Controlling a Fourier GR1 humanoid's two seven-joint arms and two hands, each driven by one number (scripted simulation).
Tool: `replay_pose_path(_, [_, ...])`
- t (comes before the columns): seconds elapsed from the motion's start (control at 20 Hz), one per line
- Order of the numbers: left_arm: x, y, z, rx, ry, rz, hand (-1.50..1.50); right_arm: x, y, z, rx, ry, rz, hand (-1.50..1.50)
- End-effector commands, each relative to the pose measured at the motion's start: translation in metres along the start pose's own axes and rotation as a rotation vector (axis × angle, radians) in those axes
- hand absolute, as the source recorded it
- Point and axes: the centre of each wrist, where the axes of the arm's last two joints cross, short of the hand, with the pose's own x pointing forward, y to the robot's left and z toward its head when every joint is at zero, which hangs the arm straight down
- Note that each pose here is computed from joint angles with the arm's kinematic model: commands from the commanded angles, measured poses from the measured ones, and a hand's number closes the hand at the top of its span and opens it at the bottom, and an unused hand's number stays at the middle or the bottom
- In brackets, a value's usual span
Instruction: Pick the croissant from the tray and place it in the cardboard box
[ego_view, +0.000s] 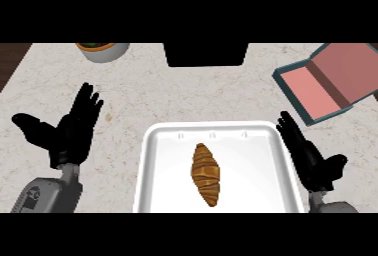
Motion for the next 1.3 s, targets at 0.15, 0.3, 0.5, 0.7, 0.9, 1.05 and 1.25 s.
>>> replay_pose_path(0.15, [0.025,0.005,-0.005,-0.193,-0.209,-0.325,0.0,0.114,-0.003,-0.023,0.04,-0.43,0.111,-1.5])
replay_pose_path(0.3, [0.04,0.005,-0.006,-0.303,-0.272,-0.455,0.0,0.156,-0.04,-0.024,0.053,-0.448,0.579,-1.5])
replay_pose_path(0.5, [0.026,0.03,0.01,-0.393,-0.302,-0.485,0.0,0.159,-0.019,0.006,0.07,-0.489,0.535,-1.5])
replay_pose_path(0.7, [0.022,0.015,-0.004,-0.39,-0.316,-0.488,0.0,0.177,-0.008,0.02,0.215,-0.586,0.719,-1.5])
replay_pose_path(0.9, [0.029,0.041,-0.01,-0.405,-0.313,-0.477,0.0,0.161,0.001,0.021,0.279,-0.596,0.869,-1.5])
replay_pose_path(1.05, [0.035,0.031,-0.003,-0.393,-0.325,-0.505,0.0,0.182,0.022,0.037,0.314,-0.501,1.012,-1.5])
replay_pose_path(1.25, [0.027,0.035,-0.008,-0.417,-0.315,-0.499,0.0,0.201,0.042,0.036,0.423,-0.387,1.234,-1.5])
